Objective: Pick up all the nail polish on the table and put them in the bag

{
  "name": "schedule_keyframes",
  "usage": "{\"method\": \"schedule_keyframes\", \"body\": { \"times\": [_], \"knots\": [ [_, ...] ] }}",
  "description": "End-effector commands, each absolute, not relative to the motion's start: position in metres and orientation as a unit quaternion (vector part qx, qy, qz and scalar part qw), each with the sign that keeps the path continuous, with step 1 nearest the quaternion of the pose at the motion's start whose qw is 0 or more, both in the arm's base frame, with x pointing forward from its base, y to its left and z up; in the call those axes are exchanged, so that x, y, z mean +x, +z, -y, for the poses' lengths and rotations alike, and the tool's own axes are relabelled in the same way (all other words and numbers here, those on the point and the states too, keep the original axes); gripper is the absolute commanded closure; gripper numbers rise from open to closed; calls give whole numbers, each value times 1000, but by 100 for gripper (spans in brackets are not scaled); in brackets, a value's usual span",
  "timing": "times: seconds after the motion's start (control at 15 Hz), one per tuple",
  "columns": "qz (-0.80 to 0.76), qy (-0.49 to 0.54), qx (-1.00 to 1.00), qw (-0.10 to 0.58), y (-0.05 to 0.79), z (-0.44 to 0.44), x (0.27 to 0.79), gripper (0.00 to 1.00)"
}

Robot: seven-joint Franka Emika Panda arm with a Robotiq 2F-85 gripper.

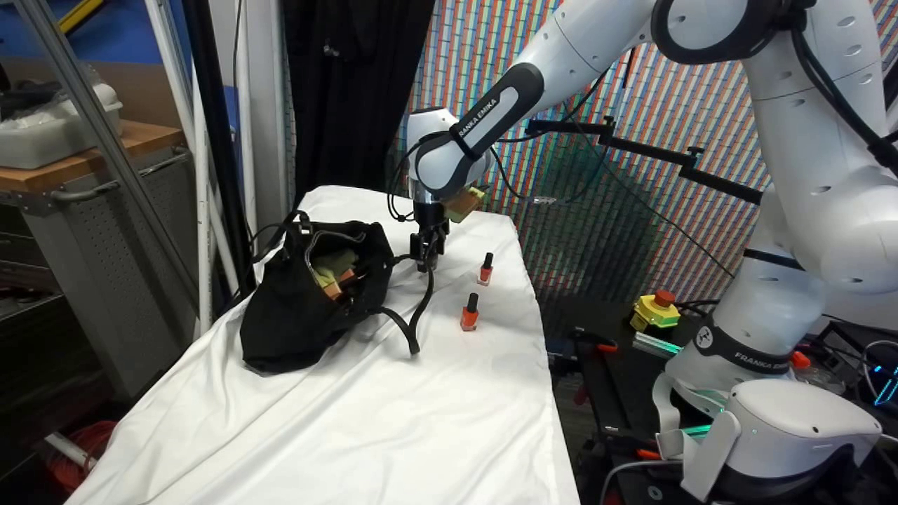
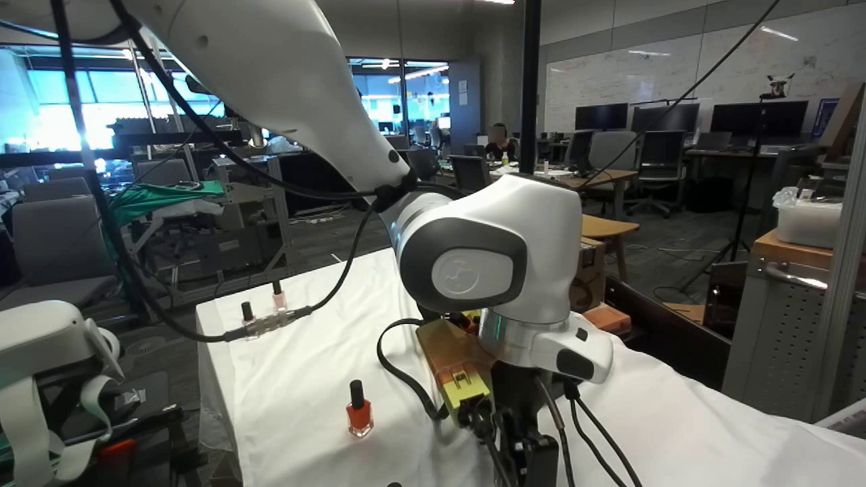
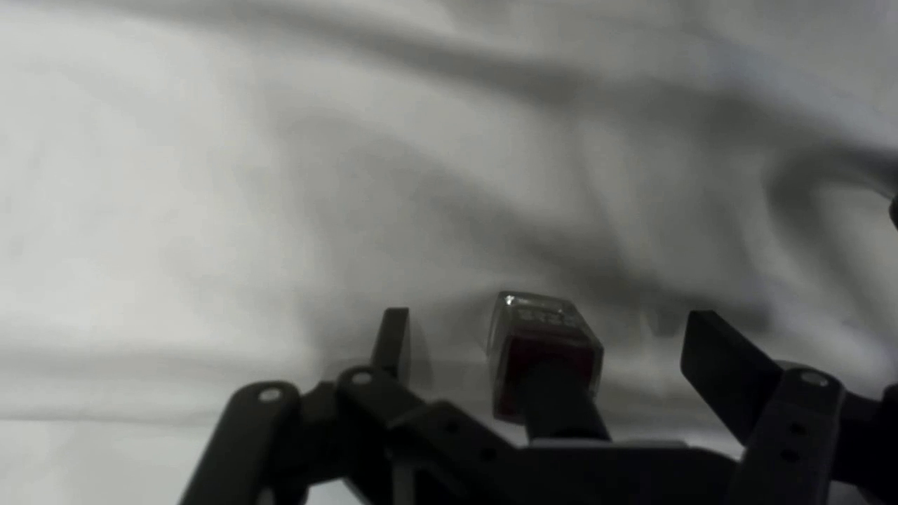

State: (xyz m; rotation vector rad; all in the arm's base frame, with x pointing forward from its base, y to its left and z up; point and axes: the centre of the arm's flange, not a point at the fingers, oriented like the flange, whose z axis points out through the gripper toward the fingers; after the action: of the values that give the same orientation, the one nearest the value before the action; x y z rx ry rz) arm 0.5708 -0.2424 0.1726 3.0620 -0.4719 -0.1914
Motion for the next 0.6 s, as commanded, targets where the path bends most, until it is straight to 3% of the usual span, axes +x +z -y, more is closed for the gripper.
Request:
{"method": "schedule_keyframes", "body": {
  "times": [0.0, 0.4, 0.53],
  "knots": [
    [133, -53, 990, 11, 165, 245, 568, 0],
    [106, -54, 993, 7, 165, 244, 566, 0],
    [104, -52, 993, 8, 165, 244, 566, 18]
  ]
}}
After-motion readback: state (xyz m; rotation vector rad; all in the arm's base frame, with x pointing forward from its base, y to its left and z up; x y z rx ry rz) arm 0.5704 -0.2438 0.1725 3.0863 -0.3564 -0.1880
